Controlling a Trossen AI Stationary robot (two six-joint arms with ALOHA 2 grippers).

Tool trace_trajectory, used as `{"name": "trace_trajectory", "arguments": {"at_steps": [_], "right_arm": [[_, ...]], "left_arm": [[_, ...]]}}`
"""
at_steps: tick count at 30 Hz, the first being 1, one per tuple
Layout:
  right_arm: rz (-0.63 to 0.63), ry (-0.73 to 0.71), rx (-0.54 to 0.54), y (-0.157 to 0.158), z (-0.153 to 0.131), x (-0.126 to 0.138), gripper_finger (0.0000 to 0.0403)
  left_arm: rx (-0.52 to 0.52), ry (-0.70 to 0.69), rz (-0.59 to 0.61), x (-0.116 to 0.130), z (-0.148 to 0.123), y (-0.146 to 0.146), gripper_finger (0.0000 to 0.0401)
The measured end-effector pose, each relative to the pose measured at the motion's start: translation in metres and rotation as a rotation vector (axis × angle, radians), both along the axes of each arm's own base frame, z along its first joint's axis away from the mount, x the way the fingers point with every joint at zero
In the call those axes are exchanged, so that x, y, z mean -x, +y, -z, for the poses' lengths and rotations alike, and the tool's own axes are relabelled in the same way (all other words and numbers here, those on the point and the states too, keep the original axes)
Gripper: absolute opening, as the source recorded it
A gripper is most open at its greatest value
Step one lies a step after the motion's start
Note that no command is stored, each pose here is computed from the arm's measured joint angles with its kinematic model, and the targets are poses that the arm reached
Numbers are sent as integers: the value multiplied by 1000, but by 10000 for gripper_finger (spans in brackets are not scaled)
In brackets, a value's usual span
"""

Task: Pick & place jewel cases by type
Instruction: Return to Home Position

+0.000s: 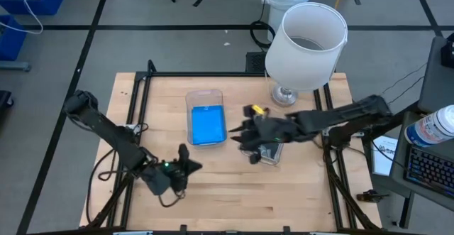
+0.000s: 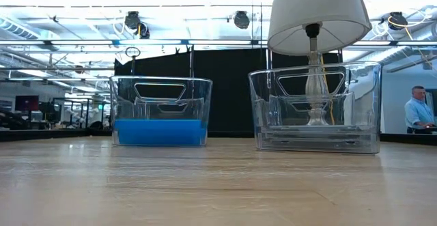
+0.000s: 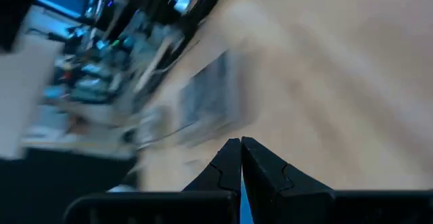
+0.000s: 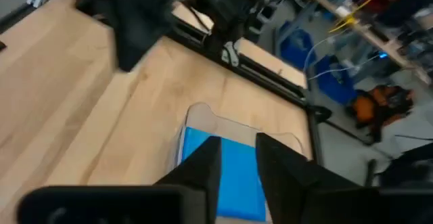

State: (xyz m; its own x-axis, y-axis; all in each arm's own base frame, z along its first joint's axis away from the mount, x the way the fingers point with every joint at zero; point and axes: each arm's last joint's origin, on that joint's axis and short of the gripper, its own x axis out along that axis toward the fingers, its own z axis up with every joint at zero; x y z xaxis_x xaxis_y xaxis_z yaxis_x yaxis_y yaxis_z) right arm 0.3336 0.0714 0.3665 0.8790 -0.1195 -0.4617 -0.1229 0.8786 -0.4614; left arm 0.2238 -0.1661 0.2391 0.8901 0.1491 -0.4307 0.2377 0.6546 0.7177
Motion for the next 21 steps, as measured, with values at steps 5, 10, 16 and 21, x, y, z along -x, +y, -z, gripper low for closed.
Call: {"name": "trace_trajectory", "arguments": {"at_steps": [5, 10, 16, 21], "right_arm": [[-8, -78, 11, 8, 8, 49, 30], [65, -164, -8, -1, 31, 98, 7], [82, -330, -122, -16, 52, 152, 2], [108, -527, -246, -31, 60, 183, 1]], "left_arm": [[-241, 70, -108, -12, -50, 18, 10], [-217, 84, -200, -6, -93, 51, 9], [257, -54, -63, 26, -130, 107, 5], [720, -326, 19, 45, -136, 152, 7]]}}
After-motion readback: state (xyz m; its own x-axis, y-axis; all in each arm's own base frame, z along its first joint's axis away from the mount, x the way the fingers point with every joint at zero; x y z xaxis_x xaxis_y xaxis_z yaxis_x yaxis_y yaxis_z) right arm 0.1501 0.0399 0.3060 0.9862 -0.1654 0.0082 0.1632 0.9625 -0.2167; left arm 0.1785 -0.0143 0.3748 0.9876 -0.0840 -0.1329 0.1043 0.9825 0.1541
